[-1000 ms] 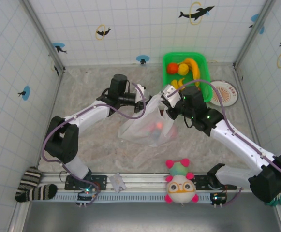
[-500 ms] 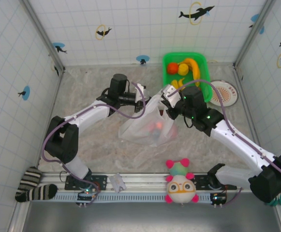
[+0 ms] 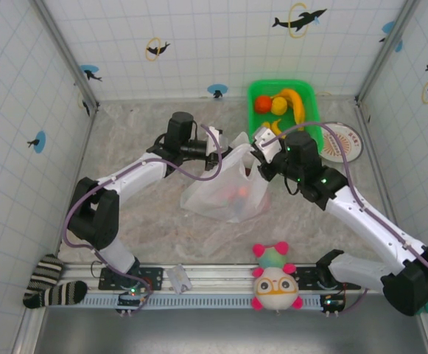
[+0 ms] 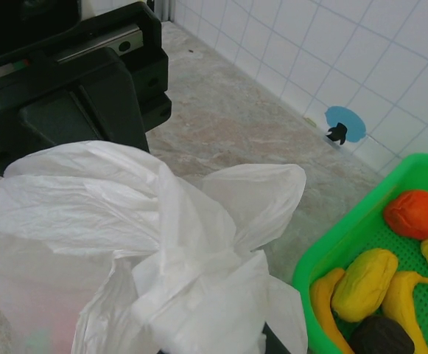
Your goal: Place the fake fruits into the plastic bag and tie a complex knot
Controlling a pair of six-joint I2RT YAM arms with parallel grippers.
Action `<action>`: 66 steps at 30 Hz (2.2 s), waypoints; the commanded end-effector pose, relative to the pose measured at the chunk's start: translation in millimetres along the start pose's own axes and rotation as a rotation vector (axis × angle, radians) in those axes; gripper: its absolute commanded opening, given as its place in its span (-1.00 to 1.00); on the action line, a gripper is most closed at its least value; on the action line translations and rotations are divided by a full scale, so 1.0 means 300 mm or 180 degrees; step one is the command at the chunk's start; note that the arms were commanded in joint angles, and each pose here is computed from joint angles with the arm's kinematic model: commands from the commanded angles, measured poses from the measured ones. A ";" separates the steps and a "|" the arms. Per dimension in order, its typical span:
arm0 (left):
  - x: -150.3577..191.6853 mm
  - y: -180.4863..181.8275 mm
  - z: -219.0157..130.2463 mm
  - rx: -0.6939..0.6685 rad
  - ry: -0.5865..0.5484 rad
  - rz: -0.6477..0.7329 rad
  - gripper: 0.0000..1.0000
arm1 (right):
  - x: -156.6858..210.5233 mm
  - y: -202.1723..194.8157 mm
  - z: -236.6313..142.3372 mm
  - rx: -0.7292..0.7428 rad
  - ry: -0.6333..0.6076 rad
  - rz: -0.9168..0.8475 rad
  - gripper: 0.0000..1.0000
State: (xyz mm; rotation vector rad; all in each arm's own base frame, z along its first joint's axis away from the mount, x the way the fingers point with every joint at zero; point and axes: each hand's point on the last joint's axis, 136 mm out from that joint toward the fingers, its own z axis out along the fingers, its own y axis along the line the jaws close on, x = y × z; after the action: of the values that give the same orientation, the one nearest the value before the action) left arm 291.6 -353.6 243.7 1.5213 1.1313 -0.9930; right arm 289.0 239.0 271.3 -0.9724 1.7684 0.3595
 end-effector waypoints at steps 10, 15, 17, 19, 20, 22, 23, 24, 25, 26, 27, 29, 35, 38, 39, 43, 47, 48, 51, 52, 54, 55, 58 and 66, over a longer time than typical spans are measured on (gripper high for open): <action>-0.074 -0.032 0.002 0.0174 -0.0170 0.0125 -0.51 | -0.023 0.009 0.005 0.0005 -0.0176 0.0003 -1.00; -0.098 -0.044 -0.009 0.0202 -0.0267 0.0218 -0.49 | -0.016 0.004 0.010 0.0060 -0.0131 -0.0009 -1.00; -0.105 -0.032 -0.025 0.0147 -0.0314 0.0244 -0.45 | -0.020 0.003 0.006 0.0061 -0.0149 -0.0013 -1.00; -0.104 -0.017 -0.037 0.0079 -0.0356 0.0255 -0.31 | -0.027 0.011 0.004 0.0019 -0.0184 -0.0012 -1.00; -0.102 -0.013 -0.037 0.0058 -0.0367 0.0279 -0.29 | -0.032 0.014 0.002 0.0008 -0.0207 -0.0003 -1.00; -0.107 -0.015 -0.031 0.0095 -0.0418 0.0297 -0.29 | -0.032 0.016 0.002 0.0004 -0.0217 -0.0001 -1.00; -0.110 -0.014 -0.029 0.0114 -0.0441 0.0281 -0.29 | -0.030 0.013 0.002 0.0016 -0.0212 0.0000 -1.00; -0.112 -0.018 -0.027 0.0152 -0.0463 0.0276 -0.29 | -0.030 0.009 0.003 0.0029 -0.0212 -0.0001 -1.00; -0.114 -0.023 -0.024 0.0185 -0.0480 0.0285 -0.30 | -0.030 0.009 0.002 0.0034 -0.0210 0.0001 -1.00; -0.113 -0.029 -0.023 0.0219 -0.0502 0.0290 -0.32 | -0.031 0.008 0.002 0.0038 -0.0212 0.0001 -1.00; -0.112 -0.033 -0.022 0.0249 -0.0518 0.0276 -0.40 | -0.031 0.006 0.002 0.0041 -0.0212 0.0003 -1.00; -0.114 -0.045 -0.016 0.0340 -0.0551 0.0237 -0.55 | -0.031 0.006 0.003 0.0044 -0.0209 0.0003 -1.00; -0.090 -0.073 0.002 0.0472 -0.0549 0.0112 -0.60 | -0.031 0.001 0.003 0.0054 -0.0200 0.0003 -1.00; -0.074 -0.089 0.015 0.0535 -0.0519 0.0048 -0.60 | -0.031 0.000 0.006 0.0050 -0.0193 0.0004 -1.00; -0.067 -0.096 0.022 0.0555 -0.0501 0.0030 -0.60 | -0.033 0.002 0.006 0.0045 -0.0197 0.0001 -1.00; -0.035 -0.097 0.035 0.0539 -0.0423 -0.0048 -0.54 | -0.033 0.002 0.007 0.0043 -0.0194 -0.0001 -1.00; -0.014 -0.067 0.045 0.0389 -0.0330 -0.0067 -0.38 | -0.038 0.016 0.007 -0.0029 -0.0220 0.0003 -1.00; -0.013 -0.055 0.047 0.0344 -0.0308 -0.0081 -0.38 | -0.037 0.022 0.008 -0.0060 -0.0223 0.0006 -1.00; -0.016 -0.031 0.051 0.0262 -0.0301 -0.0082 -0.37 | -0.043 0.027 0.001 -0.0088 -0.0255 0.0018 -1.00; -0.023 -0.027 0.052 0.0262 -0.0320 -0.0071 -0.37 | -0.040 0.027 0.001 -0.0087 -0.0241 0.0020 -1.00; -0.032 -0.029 0.054 0.0318 -0.0369 -0.0073 -0.37 | -0.035 0.026 0.002 -0.0079 -0.0215 0.0024 -1.00; -0.037 -0.033 0.057 0.0354 -0.0397 -0.0084 -0.39 | -0.031 0.025 0.003 -0.0070 -0.0205 0.0026 -1.00; -0.041 -0.044 0.068 0.0397 -0.0411 -0.0087 -0.40 | -0.022 0.021 0.005 -0.0037 -0.0179 0.0026 -1.00; -0.058 -0.024 0.069 0.0237 -0.0437 -0.0120 -0.26 | -0.010 0.025 -0.002 -0.0035 -0.0156 0.0030 -1.00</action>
State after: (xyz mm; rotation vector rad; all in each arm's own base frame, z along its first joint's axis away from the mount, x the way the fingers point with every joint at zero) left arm 279.7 -371.9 245.9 1.4856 1.0664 -1.1530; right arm 285.8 246.6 275.5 -0.9677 1.7336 0.3947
